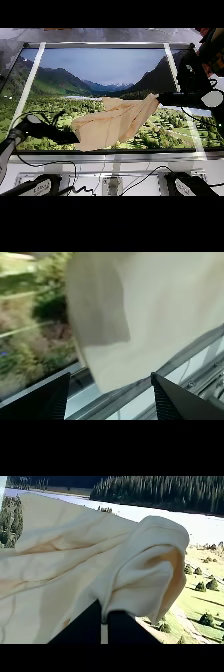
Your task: Fold the clothes and pants, and hang the long-sleeved shirts on hangers.
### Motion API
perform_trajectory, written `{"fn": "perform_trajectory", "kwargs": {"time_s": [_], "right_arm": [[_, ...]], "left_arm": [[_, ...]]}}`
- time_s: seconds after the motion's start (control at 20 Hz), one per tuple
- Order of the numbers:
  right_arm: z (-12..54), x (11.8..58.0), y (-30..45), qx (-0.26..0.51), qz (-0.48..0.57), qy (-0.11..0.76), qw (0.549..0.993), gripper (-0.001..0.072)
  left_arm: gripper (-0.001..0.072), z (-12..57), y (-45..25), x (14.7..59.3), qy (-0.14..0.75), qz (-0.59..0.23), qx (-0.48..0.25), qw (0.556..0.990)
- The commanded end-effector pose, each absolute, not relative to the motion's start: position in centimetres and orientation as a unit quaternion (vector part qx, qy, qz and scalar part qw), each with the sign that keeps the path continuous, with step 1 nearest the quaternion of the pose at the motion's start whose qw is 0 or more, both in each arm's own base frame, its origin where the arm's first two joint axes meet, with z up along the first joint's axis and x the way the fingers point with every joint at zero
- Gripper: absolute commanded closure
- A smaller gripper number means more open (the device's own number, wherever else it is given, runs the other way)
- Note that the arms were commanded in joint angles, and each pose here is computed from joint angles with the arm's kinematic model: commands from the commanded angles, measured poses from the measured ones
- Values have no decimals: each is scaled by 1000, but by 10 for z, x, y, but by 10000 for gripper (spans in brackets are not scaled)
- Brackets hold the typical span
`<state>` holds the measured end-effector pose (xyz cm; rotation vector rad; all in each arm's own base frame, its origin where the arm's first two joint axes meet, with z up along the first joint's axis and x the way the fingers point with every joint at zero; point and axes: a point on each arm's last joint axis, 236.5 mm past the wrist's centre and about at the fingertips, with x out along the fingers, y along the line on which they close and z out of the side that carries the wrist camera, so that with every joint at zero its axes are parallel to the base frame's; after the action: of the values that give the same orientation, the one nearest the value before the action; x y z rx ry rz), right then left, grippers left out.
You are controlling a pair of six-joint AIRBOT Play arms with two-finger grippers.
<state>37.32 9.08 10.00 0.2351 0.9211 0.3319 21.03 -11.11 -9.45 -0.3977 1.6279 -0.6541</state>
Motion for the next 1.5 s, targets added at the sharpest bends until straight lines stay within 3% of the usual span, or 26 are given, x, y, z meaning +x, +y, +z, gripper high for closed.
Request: {"fn": "perform_trajectory", "kwargs": {"time_s": [0.0,0.1,0.15,0.2,0.25,0.3,0.45,0.55,0.7,0.85,1.0,1.15,1.45], "right_arm": [[99,372,92,113,161,444,874,695],[99,370,93,114,162,446,873,696],[99,370,93,114,162,446,873,695],[99,370,93,114,162,446,873,695],[99,370,93,114,162,446,873,696],[100,370,92,113,162,445,873,696],[108,372,90,104,162,434,880,695],[129,377,84,84,156,412,894,696],[179,385,61,25,127,358,924,696],[234,380,47,-13,108,307,945,695],[295,363,47,-24,107,245,963,696],[356,331,47,-33,106,176,978,695],[447,224,53,-38,115,43,992,696]], "left_arm": [[172,-111,-133,189,738,-305,-160,581],[190,-110,-135,181,747,-315,-162,563],[269,-109,-135,180,746,-320,-159,562],[421,-109,-135,181,744,-320,-159,564],[626,-108,-135,184,742,-321,-157,567],[680,-105,-134,190,735,-327,-151,574],[680,-81,-133,233,698,-336,-130,619],[680,-36,-127,283,645,-335,-113,677],[680,79,-97,359,518,-301,-84,796],[680,224,-48,394,353,-224,-61,906],[680,347,-10,380,174,-135,-40,975],[680,424,3,334,48,-77,-12,996],[680,477,6,253,-39,0,60,997]]}}
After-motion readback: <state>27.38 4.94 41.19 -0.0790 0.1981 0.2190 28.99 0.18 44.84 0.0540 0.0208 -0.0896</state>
